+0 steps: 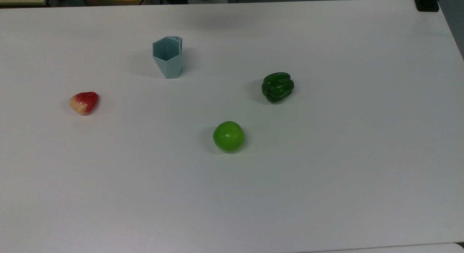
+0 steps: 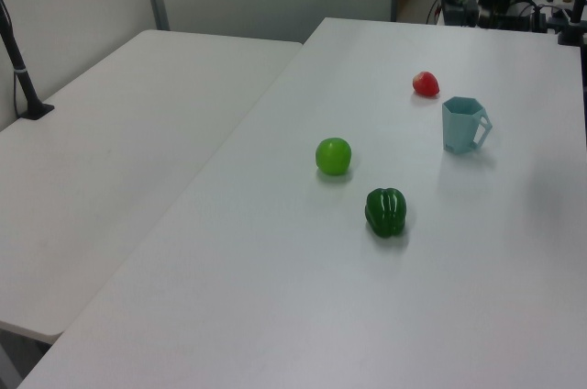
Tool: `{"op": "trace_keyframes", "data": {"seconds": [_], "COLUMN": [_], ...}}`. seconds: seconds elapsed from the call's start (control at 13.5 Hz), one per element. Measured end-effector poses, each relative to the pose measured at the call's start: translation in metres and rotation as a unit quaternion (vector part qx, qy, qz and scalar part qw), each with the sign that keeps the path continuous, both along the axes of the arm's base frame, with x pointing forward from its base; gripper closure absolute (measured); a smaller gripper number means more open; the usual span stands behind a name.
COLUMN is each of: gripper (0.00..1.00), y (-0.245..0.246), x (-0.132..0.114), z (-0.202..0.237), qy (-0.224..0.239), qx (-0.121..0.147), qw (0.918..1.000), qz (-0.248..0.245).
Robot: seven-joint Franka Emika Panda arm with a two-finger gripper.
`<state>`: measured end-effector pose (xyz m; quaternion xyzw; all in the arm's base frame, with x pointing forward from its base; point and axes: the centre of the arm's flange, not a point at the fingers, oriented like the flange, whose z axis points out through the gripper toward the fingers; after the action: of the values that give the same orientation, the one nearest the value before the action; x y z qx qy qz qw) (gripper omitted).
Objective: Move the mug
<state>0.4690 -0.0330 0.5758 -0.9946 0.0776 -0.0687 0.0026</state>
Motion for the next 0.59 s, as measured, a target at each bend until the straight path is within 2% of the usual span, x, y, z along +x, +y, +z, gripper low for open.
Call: {"op": "trace_keyframes", "data": {"seconds": [0.22, 0.59], "gripper": [0.0, 0.03], "y": [0.013, 0.022], "x": [-0.005, -0.008], "z": [-0.038, -0.106], "qy": [0.003, 0.009], "qx": [-0.01, -0.028], "qw": [0.9999, 0.9977], "qz": [-0.002, -0.061]}}
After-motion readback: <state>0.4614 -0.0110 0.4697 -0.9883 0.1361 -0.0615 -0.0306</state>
